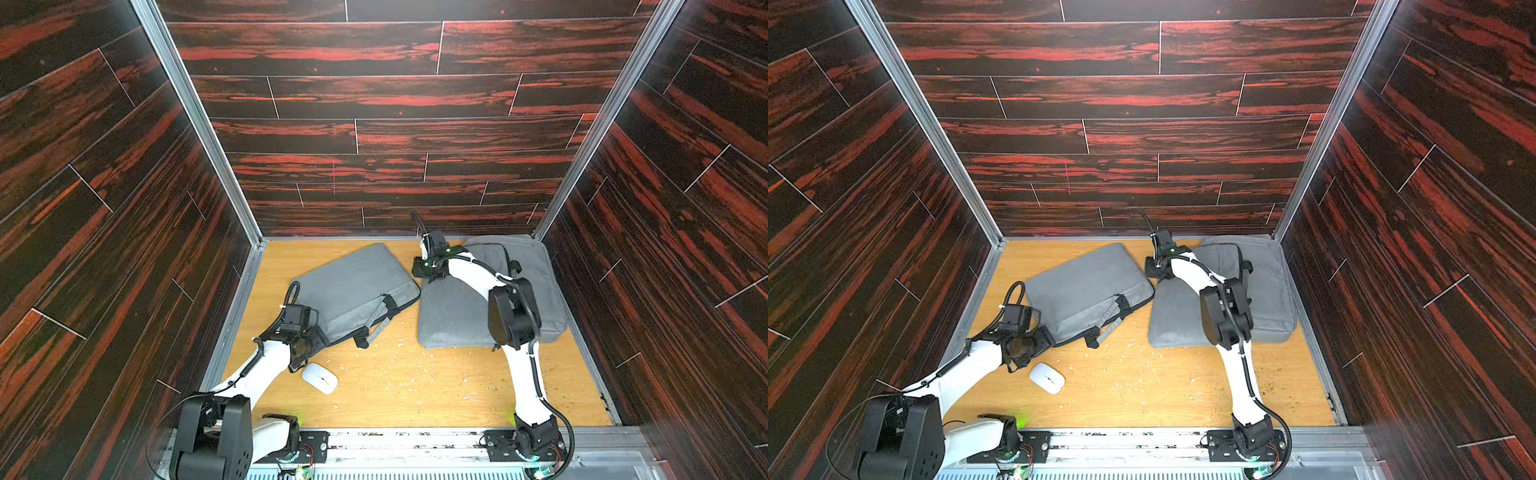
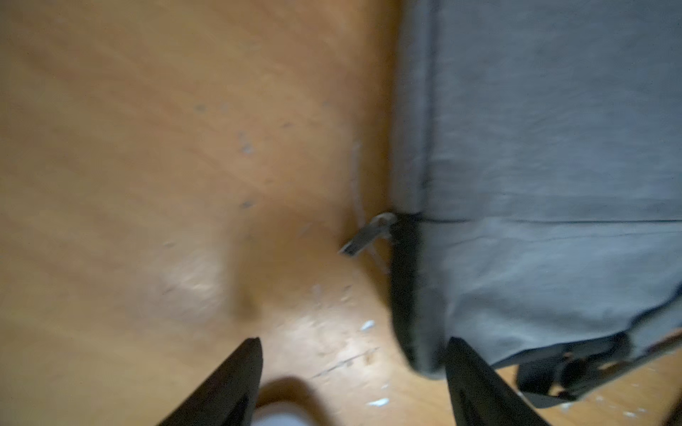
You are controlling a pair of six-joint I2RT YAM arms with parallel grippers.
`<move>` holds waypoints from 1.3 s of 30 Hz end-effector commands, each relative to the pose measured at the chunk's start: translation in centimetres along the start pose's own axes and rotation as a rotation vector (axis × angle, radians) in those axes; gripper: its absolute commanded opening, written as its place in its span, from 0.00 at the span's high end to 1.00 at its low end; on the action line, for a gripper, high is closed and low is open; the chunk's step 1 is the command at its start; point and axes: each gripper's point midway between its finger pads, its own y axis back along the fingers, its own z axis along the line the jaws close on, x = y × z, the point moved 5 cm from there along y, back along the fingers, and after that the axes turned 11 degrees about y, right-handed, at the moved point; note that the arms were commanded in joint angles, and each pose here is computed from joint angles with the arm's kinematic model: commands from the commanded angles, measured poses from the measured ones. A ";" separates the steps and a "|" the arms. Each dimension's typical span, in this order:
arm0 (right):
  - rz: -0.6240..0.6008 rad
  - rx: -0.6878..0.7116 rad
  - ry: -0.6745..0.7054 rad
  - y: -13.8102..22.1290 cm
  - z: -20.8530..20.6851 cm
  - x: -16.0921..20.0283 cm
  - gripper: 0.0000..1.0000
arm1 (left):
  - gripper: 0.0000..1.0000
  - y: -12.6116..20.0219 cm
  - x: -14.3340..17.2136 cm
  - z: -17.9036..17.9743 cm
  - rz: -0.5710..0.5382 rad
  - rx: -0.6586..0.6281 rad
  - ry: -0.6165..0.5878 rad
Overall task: Put the mouse into the laptop bag
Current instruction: Adjust the zippered laptop bag at the center of the board.
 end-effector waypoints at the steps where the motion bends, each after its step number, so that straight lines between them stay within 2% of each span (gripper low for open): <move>1: 0.098 -0.101 -0.007 -2.6 1.8 2.5 0.58 | 0.18 -0.7 -0.8 -1.6 -0.003 0.049 0.013; 7: 0.111 -0.210 -0.016 -3.0 3.6 4.3 0.65 | 0.23 -2.2 -2.7 -2.9 -0.020 -0.001 0.006; 11: 0.124 -0.233 -0.011 -2.0 4.9 5.5 0.88 | 0.23 -2.3 -5.0 -2.6 -0.068 -0.062 0.045; 13: 0.126 -0.223 -0.015 -1.3 5.5 6.2 0.91 | 0.22 -2.4 -6.1 -2.6 -0.086 -0.066 0.074; 16: 0.133 -0.205 -0.042 -0.2 6.0 7.3 0.88 | 0.21 -2.7 -7.6 -2.8 -0.096 -0.063 0.093; 19: 0.133 -0.191 -0.079 1.1 6.1 8.2 0.74 | 0.20 -2.8 -8.8 -3.1 -0.105 -0.063 0.093; 21: 0.120 -0.179 -0.086 2.1 6.0 8.2 0.68 | 0.19 -2.5 -9.3 -3.0 -0.108 -0.068 0.093; 27: 0.001 -0.049 -0.020 6.9 5.5 5.8 0.65 | 0.16 0.8 -10.0 -1.3 -0.176 -0.099 0.112; 32: -0.104 -0.030 0.133 9.2 9.1 3.4 0.65 | 0.14 2.7 -9.5 0.3 -0.224 -0.124 0.149; 33: -0.120 -0.050 0.181 9.2 10.5 3.0 0.65 | 0.15 2.6 -9.3 0.7 -0.219 -0.129 0.156; 35: -0.126 -0.126 0.261 8.5 13.3 2.7 0.67 | 0.27 2.3 -8.9 1.4 -0.211 -0.146 0.169; 37: -0.116 -0.217 0.310 7.6 16.2 2.5 0.70 | 0.49 1.6 -8.5 2.6 -0.198 -0.166 0.199; 39: -0.110 -0.284 0.336 6.8 18.6 2.4 0.72 | 0.52 0.6 -8.1 3.7 -0.175 -0.150 0.253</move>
